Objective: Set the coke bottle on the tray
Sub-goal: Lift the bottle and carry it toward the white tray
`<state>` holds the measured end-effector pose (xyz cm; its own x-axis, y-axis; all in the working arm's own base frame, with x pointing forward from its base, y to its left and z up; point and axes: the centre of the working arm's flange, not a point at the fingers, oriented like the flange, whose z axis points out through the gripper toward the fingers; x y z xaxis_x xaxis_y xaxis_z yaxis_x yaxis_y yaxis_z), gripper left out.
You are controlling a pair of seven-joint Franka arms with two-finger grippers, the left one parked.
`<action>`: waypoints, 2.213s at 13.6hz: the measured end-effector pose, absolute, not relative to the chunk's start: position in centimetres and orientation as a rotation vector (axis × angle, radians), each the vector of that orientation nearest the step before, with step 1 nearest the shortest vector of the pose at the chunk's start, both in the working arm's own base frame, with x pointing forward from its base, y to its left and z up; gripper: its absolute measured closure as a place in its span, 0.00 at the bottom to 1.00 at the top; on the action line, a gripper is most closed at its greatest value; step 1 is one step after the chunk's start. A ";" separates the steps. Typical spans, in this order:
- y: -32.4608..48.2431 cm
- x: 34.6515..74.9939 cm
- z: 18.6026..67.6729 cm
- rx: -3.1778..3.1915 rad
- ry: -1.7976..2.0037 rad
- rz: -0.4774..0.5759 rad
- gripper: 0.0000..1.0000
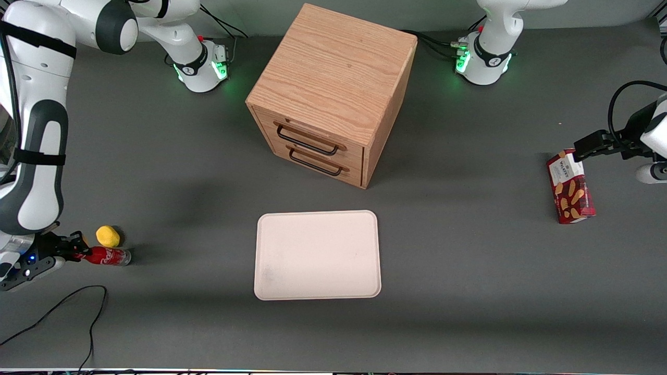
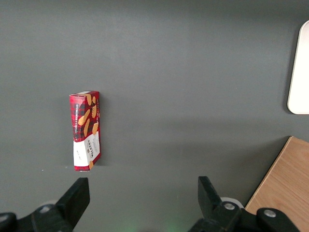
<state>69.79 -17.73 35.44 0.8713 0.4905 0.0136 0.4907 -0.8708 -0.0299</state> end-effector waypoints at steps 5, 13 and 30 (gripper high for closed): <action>-14.2 70.0 44.4 -3.045 -0.808 0.116 0.68; 4.7 70.2 52.6 -3.032 -0.542 0.145 0.68; 26.4 73.1 39.1 -3.025 -0.366 -0.101 0.68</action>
<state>73.07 26.41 39.10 0.9691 0.2345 0.0767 0.2406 -0.9670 -0.0837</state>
